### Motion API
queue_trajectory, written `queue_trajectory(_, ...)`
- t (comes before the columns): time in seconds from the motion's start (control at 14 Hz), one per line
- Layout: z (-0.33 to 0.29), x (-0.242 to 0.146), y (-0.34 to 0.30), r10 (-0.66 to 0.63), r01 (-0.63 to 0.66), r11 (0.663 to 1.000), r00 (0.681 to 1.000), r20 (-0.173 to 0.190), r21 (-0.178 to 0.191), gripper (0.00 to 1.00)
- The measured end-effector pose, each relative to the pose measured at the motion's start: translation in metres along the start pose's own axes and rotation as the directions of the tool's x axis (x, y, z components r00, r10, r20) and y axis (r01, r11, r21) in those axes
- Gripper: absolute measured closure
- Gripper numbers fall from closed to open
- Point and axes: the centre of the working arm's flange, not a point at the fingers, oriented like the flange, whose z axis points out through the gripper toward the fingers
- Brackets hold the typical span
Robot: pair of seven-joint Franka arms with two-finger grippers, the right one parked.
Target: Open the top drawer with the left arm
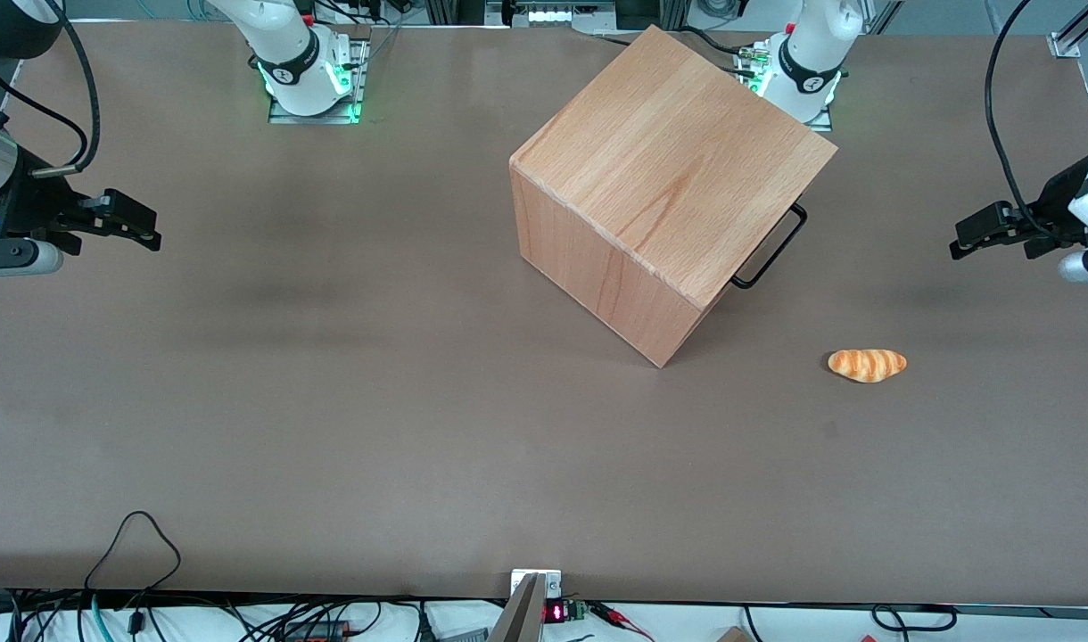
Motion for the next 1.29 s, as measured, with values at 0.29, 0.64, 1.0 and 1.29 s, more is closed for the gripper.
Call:
queue_trajectory(0.29,-0.0008,-0.0003,0.0000,0.000,0.000,1.000,1.000,0.001,0.000,0.00)
queue_trajectory(0.64,-0.0006,-0.0007,0.0001,0.005,-0.005,1.000,1.000,0.005,0.000,0.00)
queue_trajectory(1.0,-0.0003,-0.0012,0.0001,0.009,-0.009,1.000,1.000,0.009,0.000,0.00)
queue_trajectory(1.29,0.0054,-0.0002,0.0024,0.013,-0.013,1.000,1.000,0.023,0.000,0.00)
